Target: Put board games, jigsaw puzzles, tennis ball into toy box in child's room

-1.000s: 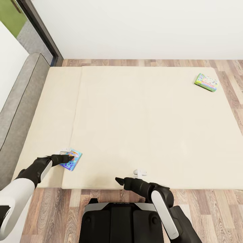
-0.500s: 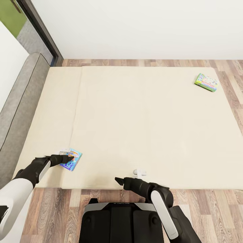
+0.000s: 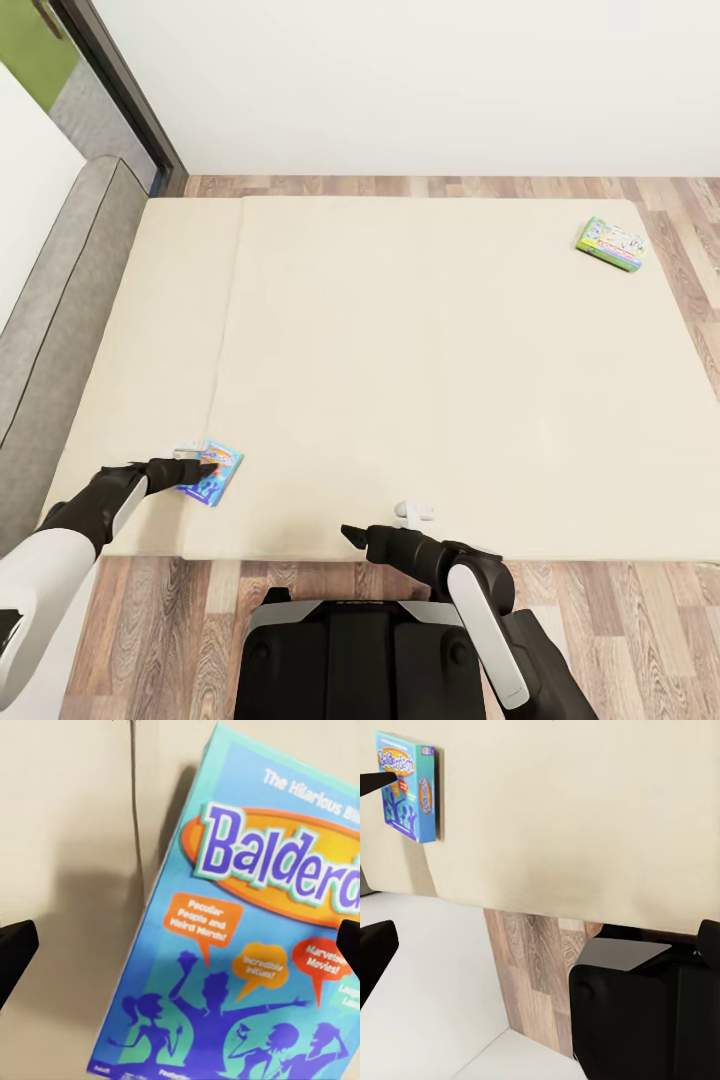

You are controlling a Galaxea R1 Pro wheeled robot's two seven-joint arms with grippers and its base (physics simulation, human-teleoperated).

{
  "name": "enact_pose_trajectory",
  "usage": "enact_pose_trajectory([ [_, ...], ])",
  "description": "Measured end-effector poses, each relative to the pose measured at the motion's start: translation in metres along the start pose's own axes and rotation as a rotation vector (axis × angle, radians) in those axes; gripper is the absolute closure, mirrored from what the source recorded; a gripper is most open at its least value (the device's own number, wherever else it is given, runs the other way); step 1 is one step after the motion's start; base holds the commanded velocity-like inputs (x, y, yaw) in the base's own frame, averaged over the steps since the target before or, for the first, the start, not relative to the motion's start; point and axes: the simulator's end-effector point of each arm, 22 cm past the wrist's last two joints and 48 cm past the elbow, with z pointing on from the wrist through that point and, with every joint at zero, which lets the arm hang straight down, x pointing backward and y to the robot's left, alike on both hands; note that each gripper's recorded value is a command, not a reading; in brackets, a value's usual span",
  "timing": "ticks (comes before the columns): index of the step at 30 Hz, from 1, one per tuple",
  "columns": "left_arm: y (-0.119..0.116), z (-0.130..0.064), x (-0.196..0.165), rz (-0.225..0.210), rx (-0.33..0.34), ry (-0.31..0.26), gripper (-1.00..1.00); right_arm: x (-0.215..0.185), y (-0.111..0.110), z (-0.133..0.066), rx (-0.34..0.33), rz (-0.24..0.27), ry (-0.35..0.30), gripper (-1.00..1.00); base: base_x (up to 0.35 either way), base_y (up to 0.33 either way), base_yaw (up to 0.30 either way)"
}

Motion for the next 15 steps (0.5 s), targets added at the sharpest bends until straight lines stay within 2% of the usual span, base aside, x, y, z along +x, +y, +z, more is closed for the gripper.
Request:
enact_pose_trajectory([
  [4, 0.003, -0.002, 0.0, -0.002, 0.008, -0.001, -1.0, 0.0, 0.0, 0.0, 0.0, -0.001, -0.001, -1.0, 0.0, 0.0, 0.0],
  [15, -0.009, -0.007, -0.001, 0.001, 0.108, -0.005, -1.0, -0.001, 0.0, -0.001, 0.0, -0.002, -0.002, -1.0, 0.0, 0.0, 0.0],
])
